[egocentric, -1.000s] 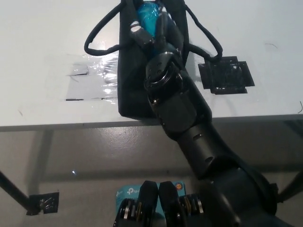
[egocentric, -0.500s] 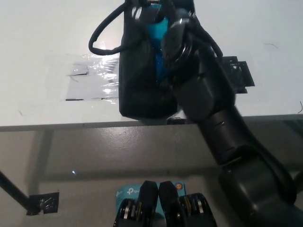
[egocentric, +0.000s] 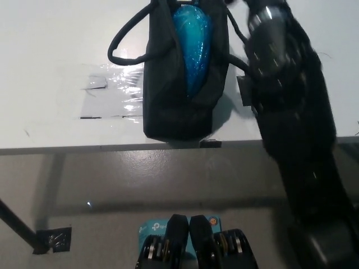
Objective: The robot uses its right hand to pick up a stack of plates kept in the middle of the desk and put it inside a bag kept next to it
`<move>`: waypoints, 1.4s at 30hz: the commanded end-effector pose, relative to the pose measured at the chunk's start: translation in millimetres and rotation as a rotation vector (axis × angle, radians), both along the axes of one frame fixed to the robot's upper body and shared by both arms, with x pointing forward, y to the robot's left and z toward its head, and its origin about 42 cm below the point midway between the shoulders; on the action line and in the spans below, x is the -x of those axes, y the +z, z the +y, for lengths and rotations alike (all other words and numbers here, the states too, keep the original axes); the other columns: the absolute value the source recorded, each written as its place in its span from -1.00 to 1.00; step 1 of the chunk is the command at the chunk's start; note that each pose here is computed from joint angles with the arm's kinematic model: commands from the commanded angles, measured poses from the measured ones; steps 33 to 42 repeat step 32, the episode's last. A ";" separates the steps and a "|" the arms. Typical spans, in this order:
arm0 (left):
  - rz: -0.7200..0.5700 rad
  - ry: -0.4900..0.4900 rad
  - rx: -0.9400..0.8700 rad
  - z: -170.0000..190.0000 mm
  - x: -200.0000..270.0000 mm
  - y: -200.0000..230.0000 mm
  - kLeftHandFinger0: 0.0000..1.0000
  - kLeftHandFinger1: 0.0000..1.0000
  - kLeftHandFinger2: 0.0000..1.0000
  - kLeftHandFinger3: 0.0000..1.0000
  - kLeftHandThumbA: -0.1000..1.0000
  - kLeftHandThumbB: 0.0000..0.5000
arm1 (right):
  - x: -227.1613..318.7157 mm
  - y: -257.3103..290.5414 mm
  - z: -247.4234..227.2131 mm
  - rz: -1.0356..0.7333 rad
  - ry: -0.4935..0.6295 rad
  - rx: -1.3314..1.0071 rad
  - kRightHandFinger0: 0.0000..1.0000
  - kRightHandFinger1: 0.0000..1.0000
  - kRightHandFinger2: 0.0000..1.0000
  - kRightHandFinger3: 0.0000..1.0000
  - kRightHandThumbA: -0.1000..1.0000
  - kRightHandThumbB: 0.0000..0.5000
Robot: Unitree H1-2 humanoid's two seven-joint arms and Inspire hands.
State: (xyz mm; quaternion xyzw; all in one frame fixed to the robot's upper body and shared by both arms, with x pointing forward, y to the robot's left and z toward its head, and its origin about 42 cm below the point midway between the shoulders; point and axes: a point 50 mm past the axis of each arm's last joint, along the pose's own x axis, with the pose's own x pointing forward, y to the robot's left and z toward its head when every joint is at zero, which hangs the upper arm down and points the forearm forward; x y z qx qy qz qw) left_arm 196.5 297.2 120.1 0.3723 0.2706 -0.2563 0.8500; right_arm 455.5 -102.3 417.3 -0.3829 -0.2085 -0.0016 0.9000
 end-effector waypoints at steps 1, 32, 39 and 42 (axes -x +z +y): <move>-0.036 0.060 -0.009 13.8 3.2 8.6 0.70 0.64 0.81 0.96 -0.12 -1.00 | 145.7 -54.6 -121.2 -0.100 0.085 -0.013 1.00 1.00 1.00 1.00 -0.15 -0.28; -0.049 0.099 -0.015 24.5 8.0 12.5 0.72 0.64 0.85 1.00 -0.04 -1.00 | 238.9 -354.7 -208.9 0.288 -0.240 -0.249 1.00 1.00 1.00 1.00 -0.57 -0.15; -0.049 0.099 -0.015 24.5 8.0 12.5 0.72 0.64 0.85 1.00 -0.04 -1.00 | 238.9 -354.7 -208.9 0.288 -0.240 -0.249 1.00 1.00 1.00 1.00 -0.57 -0.15; -0.049 0.099 -0.015 24.5 8.0 12.5 0.72 0.64 0.85 1.00 -0.04 -1.00 | 238.9 -354.7 -208.9 0.288 -0.240 -0.249 1.00 1.00 1.00 1.00 -0.57 -0.15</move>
